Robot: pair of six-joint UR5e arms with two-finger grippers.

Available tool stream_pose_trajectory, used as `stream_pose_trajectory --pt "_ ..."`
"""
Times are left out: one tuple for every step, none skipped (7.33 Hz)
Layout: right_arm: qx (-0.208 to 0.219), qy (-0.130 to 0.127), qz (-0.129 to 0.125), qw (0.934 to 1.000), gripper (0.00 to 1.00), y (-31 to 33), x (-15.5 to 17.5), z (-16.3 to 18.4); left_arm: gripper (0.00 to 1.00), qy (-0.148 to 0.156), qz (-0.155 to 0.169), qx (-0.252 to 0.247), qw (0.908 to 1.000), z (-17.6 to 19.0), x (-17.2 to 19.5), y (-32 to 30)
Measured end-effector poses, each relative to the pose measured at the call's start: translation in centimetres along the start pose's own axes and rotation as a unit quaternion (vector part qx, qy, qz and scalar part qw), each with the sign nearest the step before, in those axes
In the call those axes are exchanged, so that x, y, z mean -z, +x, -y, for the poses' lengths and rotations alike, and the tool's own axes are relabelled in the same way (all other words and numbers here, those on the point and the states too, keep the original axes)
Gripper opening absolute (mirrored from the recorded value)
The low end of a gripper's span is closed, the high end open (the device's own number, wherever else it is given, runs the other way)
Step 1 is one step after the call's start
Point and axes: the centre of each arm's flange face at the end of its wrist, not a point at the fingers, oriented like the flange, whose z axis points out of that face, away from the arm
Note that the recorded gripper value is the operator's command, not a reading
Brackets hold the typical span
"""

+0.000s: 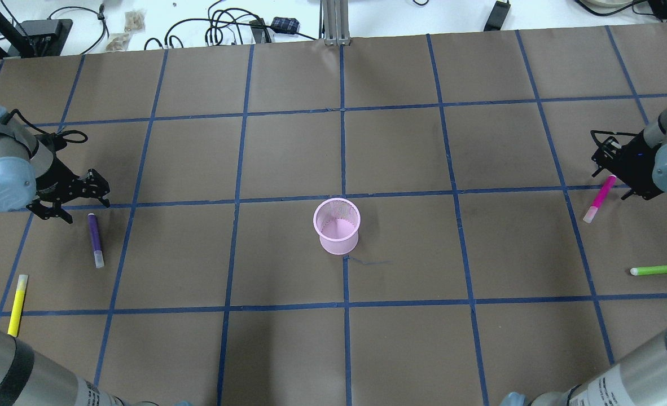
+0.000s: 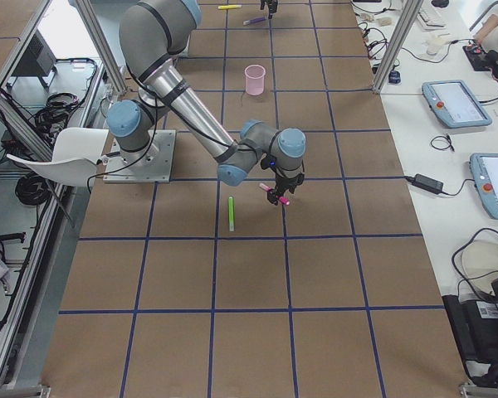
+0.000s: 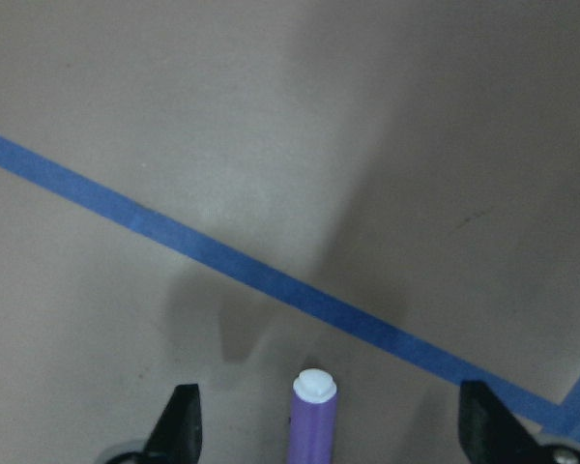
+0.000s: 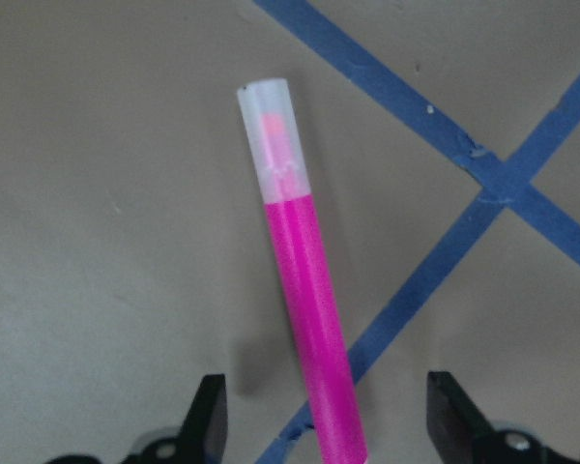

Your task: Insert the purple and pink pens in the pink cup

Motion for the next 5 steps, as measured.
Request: stream_pose_trajectory --pt "0.003 0.001 0.001 1.0000 0.32 -0.03 -0.13 0.03 0.66 -0.002 0.000 0.000 1.0000 -0.02 -0.23 0.01" --pt "0.005 0.001 0.000 1.0000 0.20 -0.02 -0.17 0.00 0.62 -0.004 0.000 0.000 1.0000 -0.06 -0.40 0.01" --pt "0.005 -0.002 0.000 1.0000 0.13 -0.01 -0.14 -0.06 0.55 -0.007 0.000 0.001 1.0000 -0.13 -0.50 0.02" --pt "0.005 -0.006 0.000 1.0000 0.09 -0.04 -0.12 -0.14 0.44 -0.009 0.000 0.001 1.0000 -0.21 -0.62 0.02" --pt "0.002 -0.009 0.001 1.0000 0.06 -0.08 -0.05 -0.24 0.28 -0.011 0.000 0.002 0.9999 -0.26 -0.69 0.00"
